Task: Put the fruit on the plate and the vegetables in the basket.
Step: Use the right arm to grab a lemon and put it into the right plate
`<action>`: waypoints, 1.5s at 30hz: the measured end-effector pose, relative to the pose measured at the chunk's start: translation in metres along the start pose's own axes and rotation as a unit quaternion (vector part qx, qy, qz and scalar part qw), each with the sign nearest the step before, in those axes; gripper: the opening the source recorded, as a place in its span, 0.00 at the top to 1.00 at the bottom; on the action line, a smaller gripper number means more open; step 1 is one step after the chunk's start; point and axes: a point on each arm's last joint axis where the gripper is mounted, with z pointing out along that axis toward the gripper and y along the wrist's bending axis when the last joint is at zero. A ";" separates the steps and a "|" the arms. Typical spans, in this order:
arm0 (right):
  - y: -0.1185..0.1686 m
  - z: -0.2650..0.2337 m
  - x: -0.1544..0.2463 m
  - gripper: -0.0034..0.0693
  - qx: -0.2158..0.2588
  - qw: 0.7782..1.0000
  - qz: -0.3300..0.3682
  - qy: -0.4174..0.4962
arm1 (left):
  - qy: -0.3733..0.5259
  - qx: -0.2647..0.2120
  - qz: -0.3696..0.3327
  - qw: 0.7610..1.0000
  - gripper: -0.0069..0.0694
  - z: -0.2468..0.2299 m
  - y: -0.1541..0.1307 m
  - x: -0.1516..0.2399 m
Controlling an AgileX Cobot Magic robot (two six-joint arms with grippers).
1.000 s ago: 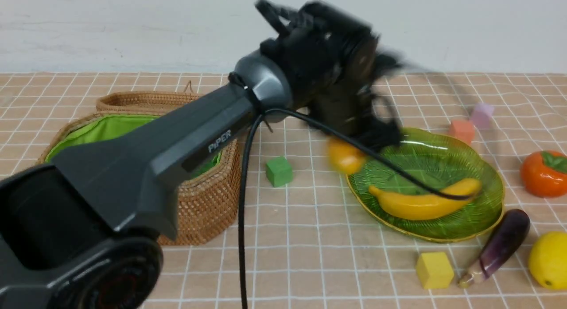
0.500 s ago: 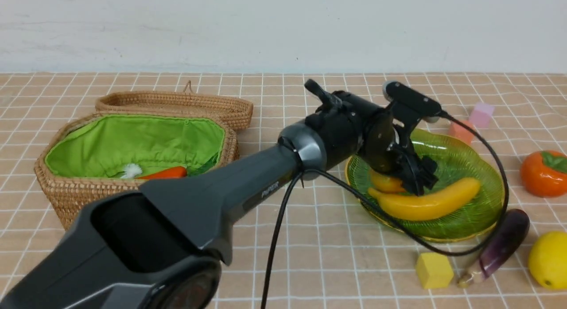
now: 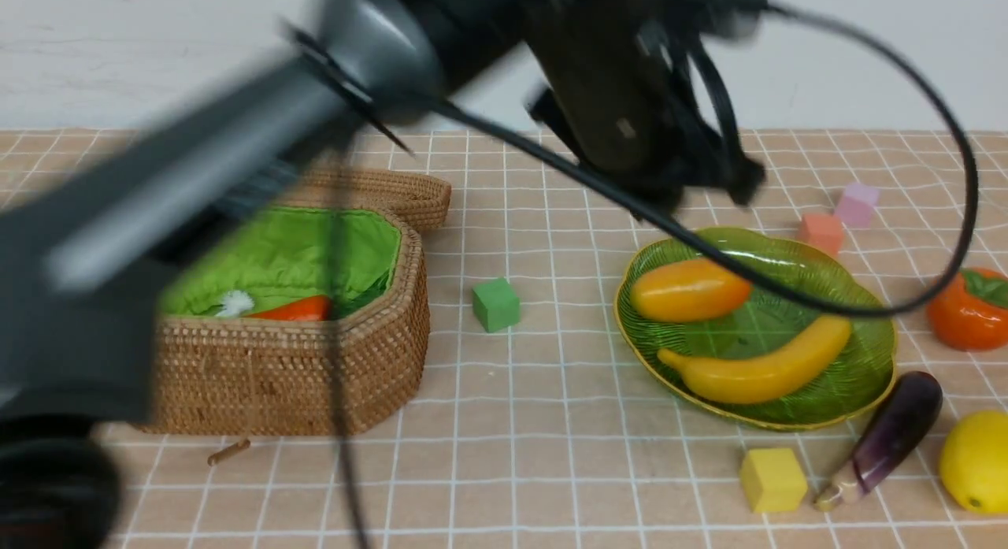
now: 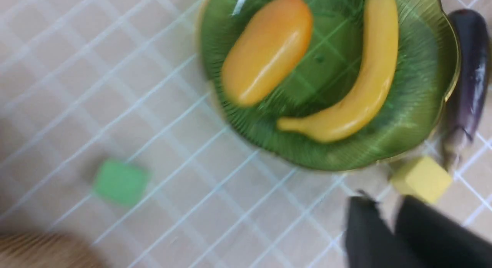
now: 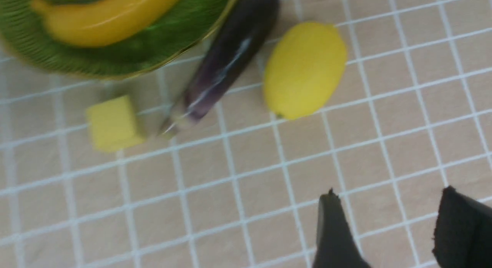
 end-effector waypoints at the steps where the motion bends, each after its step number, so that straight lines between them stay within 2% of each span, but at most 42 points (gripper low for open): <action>1: 0.001 0.011 -0.005 0.42 0.006 1.000 0.008 0.010 | -0.011 -0.002 -0.003 1.000 0.91 -0.015 0.001 -0.001; 4: 0.004 0.046 -0.019 0.41 0.005 0.999 0.038 0.033 | -0.036 0.001 -0.021 0.999 0.93 -0.054 0.002 0.002; 8: -0.001 0.077 -0.031 0.39 -0.007 0.996 0.076 0.049 | -0.032 0.006 -0.027 0.999 0.93 -0.076 0.002 0.017; 11: -0.012 0.102 -0.038 0.33 -0.014 0.990 0.121 0.069 | -0.010 0.005 -0.028 1.000 0.93 -0.090 0.003 0.040; 14: -0.025 0.130 -0.041 0.21 -0.021 0.981 0.173 0.090 | 0.036 0.004 -0.028 0.999 0.93 -0.096 0.005 0.084; 16: -0.029 0.148 -0.043 0.12 -0.025 0.976 0.193 0.100 | 0.029 0.009 -0.034 0.999 0.93 -0.103 0.005 0.111; 20: -0.028 0.178 -0.041 0.05 -0.028 0.971 0.205 0.120 | 0.002 0.015 -0.044 0.999 0.93 -0.116 0.007 0.150; 26: -0.029 0.209 -0.036 0.06 -0.023 0.967 0.212 0.139 | -0.038 0.020 -0.049 0.998 0.93 -0.130 0.008 0.191; 31: -0.028 0.222 -0.034 0.12 -0.027 0.969 0.195 0.146 | -0.052 0.022 -0.049 0.997 0.93 -0.139 0.009 0.199; 36: -0.028 0.224 -0.036 0.13 -0.033 0.976 0.157 0.150 | -0.057 0.021 -0.048 0.997 0.93 -0.140 0.009 0.201; 41: -0.025 0.198 -0.044 0.13 -0.043 0.975 0.137 0.169 | -0.054 0.020 -0.048 0.997 0.93 -0.140 0.010 0.211; 44: -0.012 0.170 -0.065 0.13 -0.069 0.984 0.106 0.124 | -0.076 0.021 -0.047 0.996 0.93 -0.148 0.010 0.216; 45: 0.002 0.157 -0.081 0.13 -0.095 0.989 0.074 0.086 | -0.097 0.019 -0.045 0.994 0.93 -0.153 0.011 0.216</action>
